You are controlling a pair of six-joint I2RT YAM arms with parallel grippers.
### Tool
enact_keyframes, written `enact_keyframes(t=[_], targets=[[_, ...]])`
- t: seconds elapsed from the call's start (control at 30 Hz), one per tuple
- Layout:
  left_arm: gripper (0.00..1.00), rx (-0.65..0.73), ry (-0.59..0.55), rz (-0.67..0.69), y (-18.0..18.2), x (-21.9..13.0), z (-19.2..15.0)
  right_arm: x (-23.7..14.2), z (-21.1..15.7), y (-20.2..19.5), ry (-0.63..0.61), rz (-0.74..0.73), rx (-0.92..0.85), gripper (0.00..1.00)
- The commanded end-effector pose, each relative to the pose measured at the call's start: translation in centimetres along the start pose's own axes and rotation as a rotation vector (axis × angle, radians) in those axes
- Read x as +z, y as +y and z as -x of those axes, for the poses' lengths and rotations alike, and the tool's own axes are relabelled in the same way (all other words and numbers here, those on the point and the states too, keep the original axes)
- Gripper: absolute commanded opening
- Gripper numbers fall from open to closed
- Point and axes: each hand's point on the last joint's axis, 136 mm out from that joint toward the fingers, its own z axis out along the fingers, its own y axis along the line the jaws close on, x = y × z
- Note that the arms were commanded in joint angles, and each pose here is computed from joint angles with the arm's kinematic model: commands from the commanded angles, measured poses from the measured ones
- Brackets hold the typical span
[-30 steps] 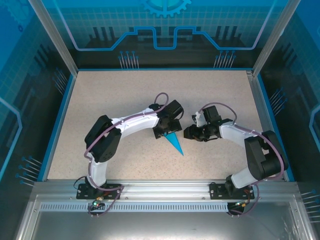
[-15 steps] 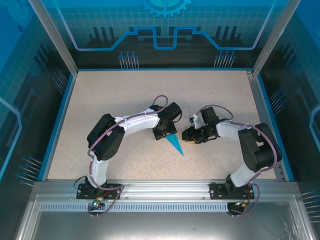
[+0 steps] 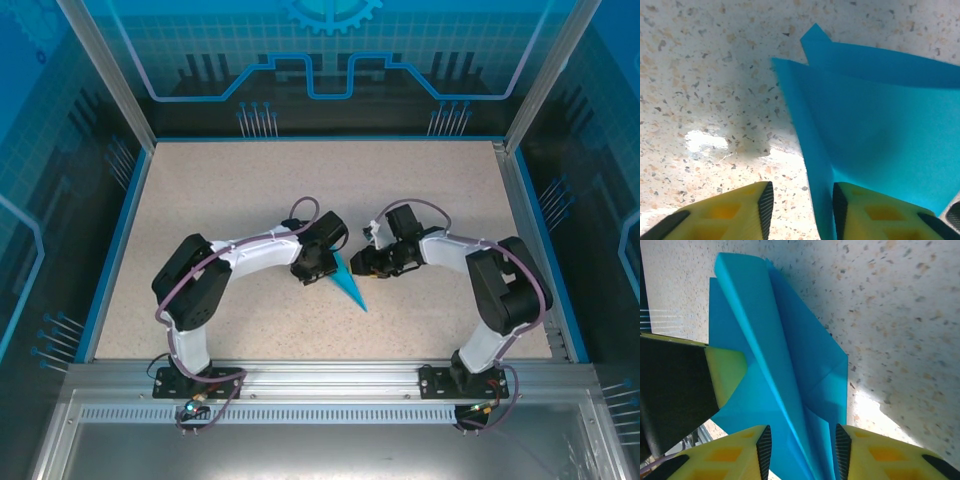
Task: Fold a paper plane with a square sheet of paper (pick it up from the middle)
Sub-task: Move a paper plane to the center of the table.
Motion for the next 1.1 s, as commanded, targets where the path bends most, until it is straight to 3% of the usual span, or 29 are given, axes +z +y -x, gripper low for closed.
enact_keyframes(t=[0.0,0.5,0.87,1.07], targets=[[0.37,0.009,0.004,-0.01,0.5,-0.3,0.0,0.8,-0.7,0.2,0.047,-0.019,-0.029,0.41],[0.34,0.031,0.003,-0.008,0.7,0.0,0.0,2.1,-1.7,1.0,0.12,0.011,-0.07,0.43],[0.33,0.039,-0.004,-0.005,1.0,-0.2,0.1,-0.6,-0.1,2.0,0.04,-0.066,-0.169,0.46],[0.34,0.038,-0.001,-0.009,1.0,-0.1,0.0,0.5,-0.4,1.3,0.068,-0.052,-0.14,0.48]])
